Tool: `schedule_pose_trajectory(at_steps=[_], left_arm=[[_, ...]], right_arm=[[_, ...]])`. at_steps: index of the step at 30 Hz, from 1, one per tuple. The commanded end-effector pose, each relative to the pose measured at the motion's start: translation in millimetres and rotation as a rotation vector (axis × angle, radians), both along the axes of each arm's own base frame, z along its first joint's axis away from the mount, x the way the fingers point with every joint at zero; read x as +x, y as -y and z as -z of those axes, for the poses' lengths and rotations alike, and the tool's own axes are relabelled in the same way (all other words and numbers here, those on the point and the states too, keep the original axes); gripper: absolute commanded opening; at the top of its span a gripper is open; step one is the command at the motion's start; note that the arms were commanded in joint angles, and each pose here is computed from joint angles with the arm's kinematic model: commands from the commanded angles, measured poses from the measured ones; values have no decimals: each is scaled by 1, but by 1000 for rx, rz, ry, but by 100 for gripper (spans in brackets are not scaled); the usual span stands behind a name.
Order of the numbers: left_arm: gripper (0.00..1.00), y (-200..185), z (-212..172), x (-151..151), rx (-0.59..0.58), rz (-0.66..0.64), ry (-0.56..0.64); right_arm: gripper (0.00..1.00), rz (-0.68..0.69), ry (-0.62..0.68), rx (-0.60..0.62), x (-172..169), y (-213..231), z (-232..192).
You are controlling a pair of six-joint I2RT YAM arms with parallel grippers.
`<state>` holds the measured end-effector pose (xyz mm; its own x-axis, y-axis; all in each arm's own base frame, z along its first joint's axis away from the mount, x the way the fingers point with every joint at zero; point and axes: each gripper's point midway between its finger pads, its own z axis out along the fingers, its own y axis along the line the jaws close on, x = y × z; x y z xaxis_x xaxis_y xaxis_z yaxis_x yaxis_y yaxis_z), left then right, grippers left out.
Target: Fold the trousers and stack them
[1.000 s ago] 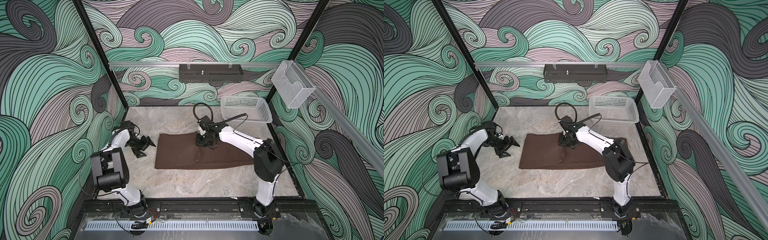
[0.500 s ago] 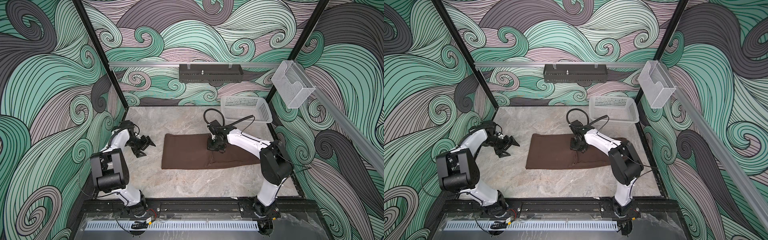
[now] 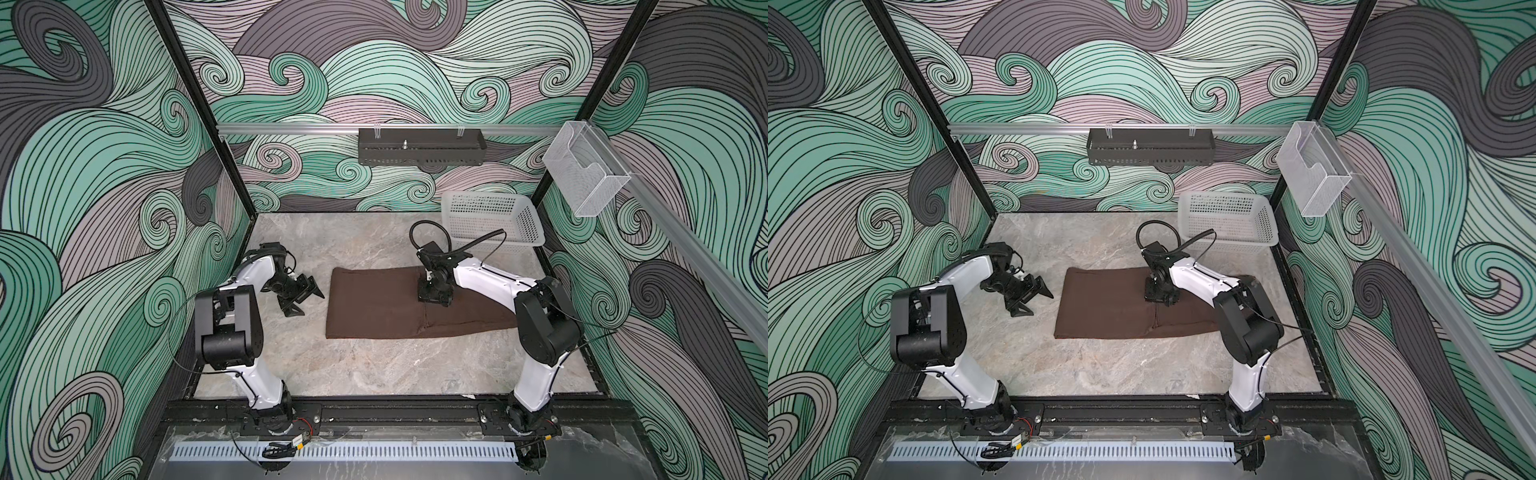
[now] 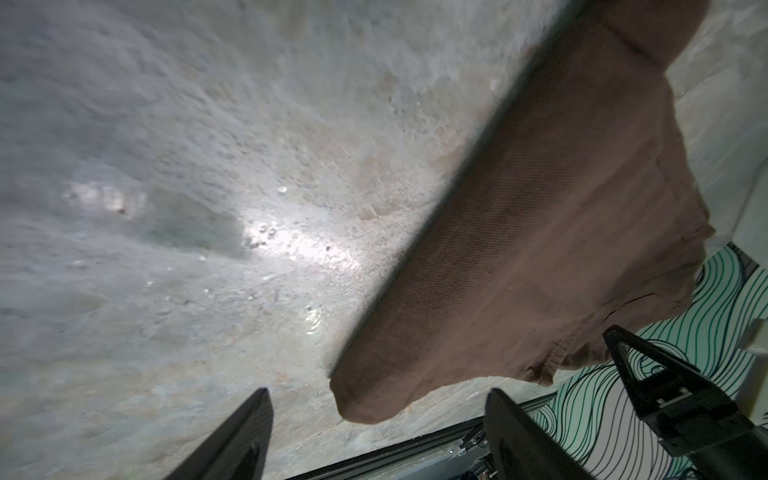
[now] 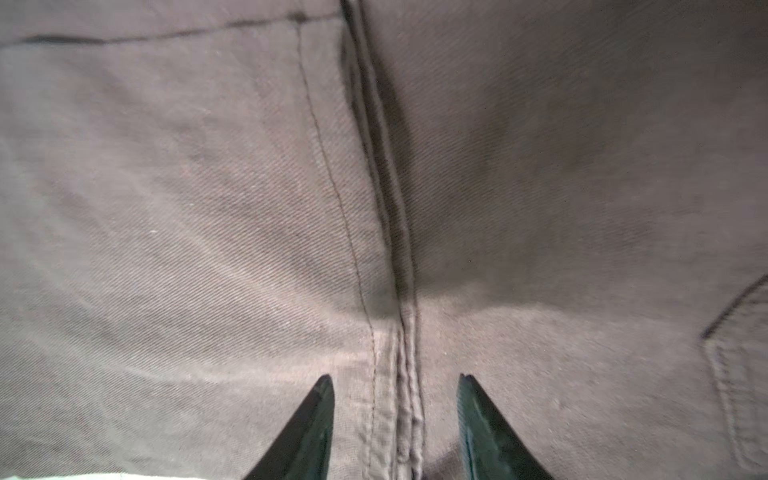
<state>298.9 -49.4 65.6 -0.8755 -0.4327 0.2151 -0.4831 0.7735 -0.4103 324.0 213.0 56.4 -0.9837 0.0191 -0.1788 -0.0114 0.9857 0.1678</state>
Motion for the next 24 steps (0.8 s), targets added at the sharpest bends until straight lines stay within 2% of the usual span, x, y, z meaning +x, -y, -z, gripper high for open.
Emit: schedule_pose_trajectory(at_steps=[1, 10, 19, 24], left_arm=[[82, 11, 6, 10, -7, 16, 7], [67, 19, 25, 18, -7, 26, -25], [70, 40, 44, 26, -11, 63, -38], [68, 43, 51, 31, -15, 70, -36]], right_arm=[[50, -3, 29, -19, -4, 11, -16], [50, -13, 47, 13, -12, 13, -30], [49, -23, 28, 27, -18, 12, -28], [49, -29, 32, 26, -20, 13, -28]])
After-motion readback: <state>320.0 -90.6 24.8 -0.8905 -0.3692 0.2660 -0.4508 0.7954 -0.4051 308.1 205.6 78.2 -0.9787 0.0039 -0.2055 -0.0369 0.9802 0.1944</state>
